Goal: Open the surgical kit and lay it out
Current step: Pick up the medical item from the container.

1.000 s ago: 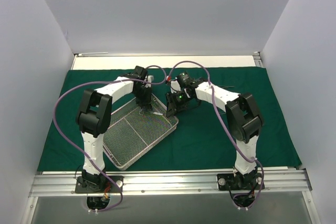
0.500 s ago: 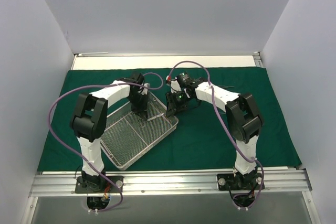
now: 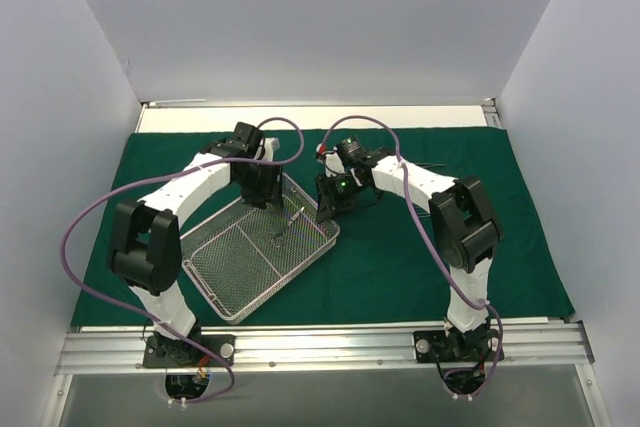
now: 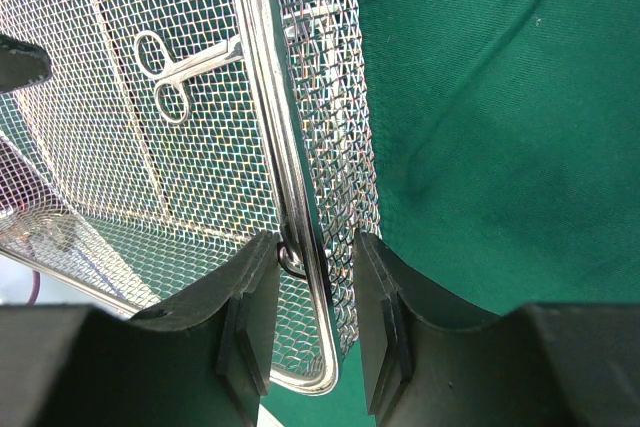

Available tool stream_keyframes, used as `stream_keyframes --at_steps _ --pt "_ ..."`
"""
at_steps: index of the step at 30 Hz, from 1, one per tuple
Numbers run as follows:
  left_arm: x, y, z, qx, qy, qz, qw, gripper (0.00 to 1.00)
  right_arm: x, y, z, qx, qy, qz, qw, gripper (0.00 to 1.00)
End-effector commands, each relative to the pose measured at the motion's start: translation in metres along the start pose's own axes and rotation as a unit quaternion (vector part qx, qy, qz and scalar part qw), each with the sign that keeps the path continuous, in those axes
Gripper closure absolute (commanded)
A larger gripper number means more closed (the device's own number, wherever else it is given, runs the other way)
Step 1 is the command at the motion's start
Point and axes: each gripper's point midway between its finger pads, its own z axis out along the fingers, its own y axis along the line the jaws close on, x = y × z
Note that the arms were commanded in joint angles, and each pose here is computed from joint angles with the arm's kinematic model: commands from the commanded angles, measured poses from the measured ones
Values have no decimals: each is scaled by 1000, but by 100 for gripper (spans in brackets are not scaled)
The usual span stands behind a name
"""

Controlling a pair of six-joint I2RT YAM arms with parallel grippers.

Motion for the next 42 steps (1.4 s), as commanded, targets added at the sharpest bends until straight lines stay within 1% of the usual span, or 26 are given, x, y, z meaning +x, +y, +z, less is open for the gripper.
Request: stream_keyframes --at_steps 1,2,3,4,6,12,13,14,17,26,37,42 --pt "-17 2 -5 -9 -25 27 999 41 2 -17 2 44 0 8 999 99" --pt "-16 4 -3 -13 -23 25 999 45 3 -17 2 44 0 10 999 99" --pt "-15 4 0 -14 -18 25 999 54 2 -17 2 44 -1 11 999 99" --pt "-13 4 2 -16 -15 22 1000 58 3 -17 2 43 -1 12 999 99" --pt "-11 2 7 -30 -15 29 999 61 2 -16 2 41 -4 13 999 98" --pt "-5 -7 18 -77 -16 72 994 60 5 -16 3 39 1 17 999 99" --pt "-3 -12 20 -76 -15 85 993 56 6 -15 3 39 2 16 999 99" --pt "-1 -13 22 -79 -14 88 993 54 6 -16 3 39 1 16 999 99" --pt "4 -15 29 -83 -7 103 991 50 7 -15 4 36 3 16 999 99" --pt "12 -5 47 -115 8 122 986 50 7 -15 4 35 4 16 999 99" --pt "15 -11 58 -108 11 135 985 50 9 -15 6 34 8 16 999 99" --pt "21 -8 67 -114 23 139 983 50 9 -15 6 33 9 14 999 99"
